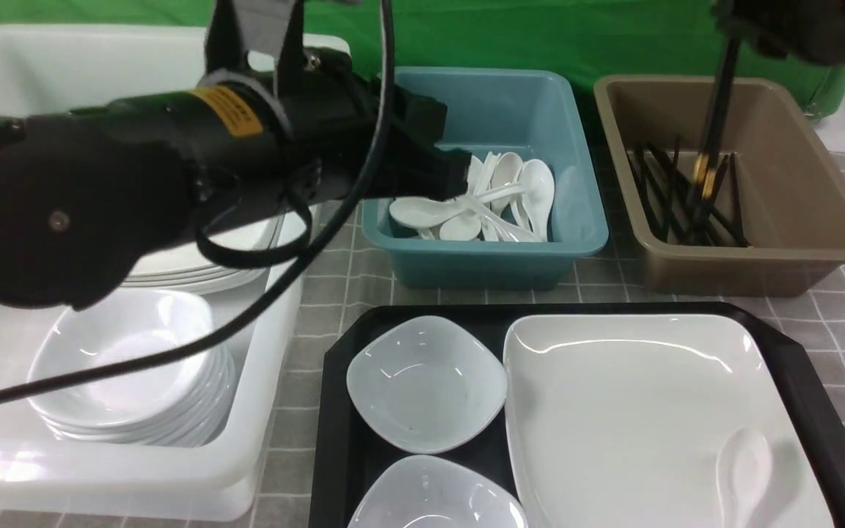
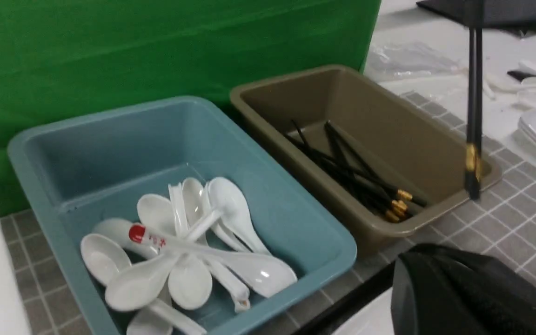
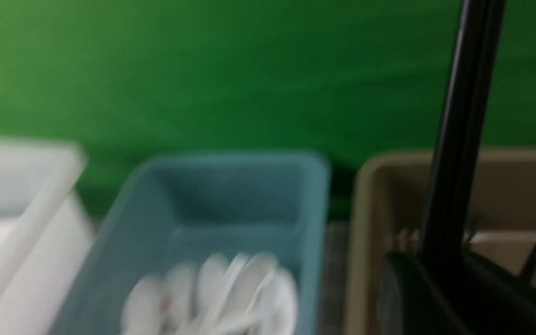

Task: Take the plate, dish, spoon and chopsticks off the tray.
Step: Use the right arm to put the chopsticks into the small storage box on the right, then use the right arm to grab a soup spoon from the plate

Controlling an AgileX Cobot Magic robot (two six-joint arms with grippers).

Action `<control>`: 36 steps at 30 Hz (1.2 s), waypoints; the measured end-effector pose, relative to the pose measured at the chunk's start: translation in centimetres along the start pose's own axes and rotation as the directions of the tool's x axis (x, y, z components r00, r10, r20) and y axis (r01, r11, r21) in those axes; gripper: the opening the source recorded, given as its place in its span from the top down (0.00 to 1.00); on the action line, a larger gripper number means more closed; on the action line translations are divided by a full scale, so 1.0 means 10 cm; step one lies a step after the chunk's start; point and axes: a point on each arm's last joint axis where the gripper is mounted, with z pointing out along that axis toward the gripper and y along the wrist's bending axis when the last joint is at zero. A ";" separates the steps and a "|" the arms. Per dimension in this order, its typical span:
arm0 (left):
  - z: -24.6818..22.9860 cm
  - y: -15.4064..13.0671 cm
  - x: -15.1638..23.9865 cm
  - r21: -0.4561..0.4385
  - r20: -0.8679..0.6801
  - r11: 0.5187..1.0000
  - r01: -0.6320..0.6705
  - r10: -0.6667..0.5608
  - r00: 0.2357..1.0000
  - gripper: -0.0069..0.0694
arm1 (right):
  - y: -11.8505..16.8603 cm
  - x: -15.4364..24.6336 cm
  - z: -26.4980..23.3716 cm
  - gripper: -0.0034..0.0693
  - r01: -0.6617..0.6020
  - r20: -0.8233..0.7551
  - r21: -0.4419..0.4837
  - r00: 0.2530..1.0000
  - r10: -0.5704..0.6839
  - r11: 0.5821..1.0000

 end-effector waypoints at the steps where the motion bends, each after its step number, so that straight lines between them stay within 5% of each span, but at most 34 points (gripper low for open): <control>1: 0.01 0.00 0.02 0.003 -0.022 1.000 -0.001 0.001 1.000 0.91 | -0.09 0.01 0.10 0.78 -0.010 0.029 0.024 1.000 0.009 1.000; 7: 0.01 -0.02 0.15 0.028 -0.150 1.000 -0.002 0.006 0.989 0.91 | -0.54 0.32 0.77 0.78 -0.060 0.080 0.120 0.996 0.050 0.991; 14: -0.02 -0.05 0.28 0.060 -0.295 0.998 -0.002 0.020 0.955 0.91 | -0.65 0.64 1.21 0.75 -0.078 -0.037 0.142 0.996 0.084 0.987; 18: -0.03 -0.06 0.30 0.068 -0.323 0.998 0.015 0.008 0.946 0.91 | -0.64 0.69 1.20 0.59 -0.101 -0.129 0.147 0.984 0.120 0.984; 21: -0.03 -0.06 0.31 0.069 -0.327 0.997 0.020 0.004 0.945 0.91 | -0.57 0.66 1.06 0.36 -0.106 -0.279 0.146 0.950 0.144 0.984; 23: -0.03 -0.07 0.31 0.070 -0.330 0.997 0.022 0.002 0.944 0.91 | -0.52 0.58 0.92 0.34 -0.098 -0.359 0.139 0.922 0.142 0.985; 27: -0.04 -0.07 0.32 0.072 -0.340 0.997 0.026 0.000 0.940 0.91 | -0.37 0.37 0.49 0.50 -0.045 -0.505 0.095 0.858 0.087 0.994; 29: -0.04 -0.07 0.33 0.075 -0.355 0.997 0.028 0.000 0.935 0.91 | -0.23 0.30 0.11 0.74 -0.017 -0.619 0.057 0.784 0.049 0.998; 31: -0.05 -0.07 0.34 0.079 -0.370 0.996 0.030 0.001 0.929 0.91 | -0.14 0.36 -0.12 0.85 -0.004 -0.710 0.032 0.703 0.025 0.999; 36: -0.07 -0.09 0.40 0.092 -0.435 0.995 0.036 0.008 0.901 0.91 | 0.08 0.86 -0.49 0.84 0.024 -0.854 -0.016 0.520 -0.026 1.000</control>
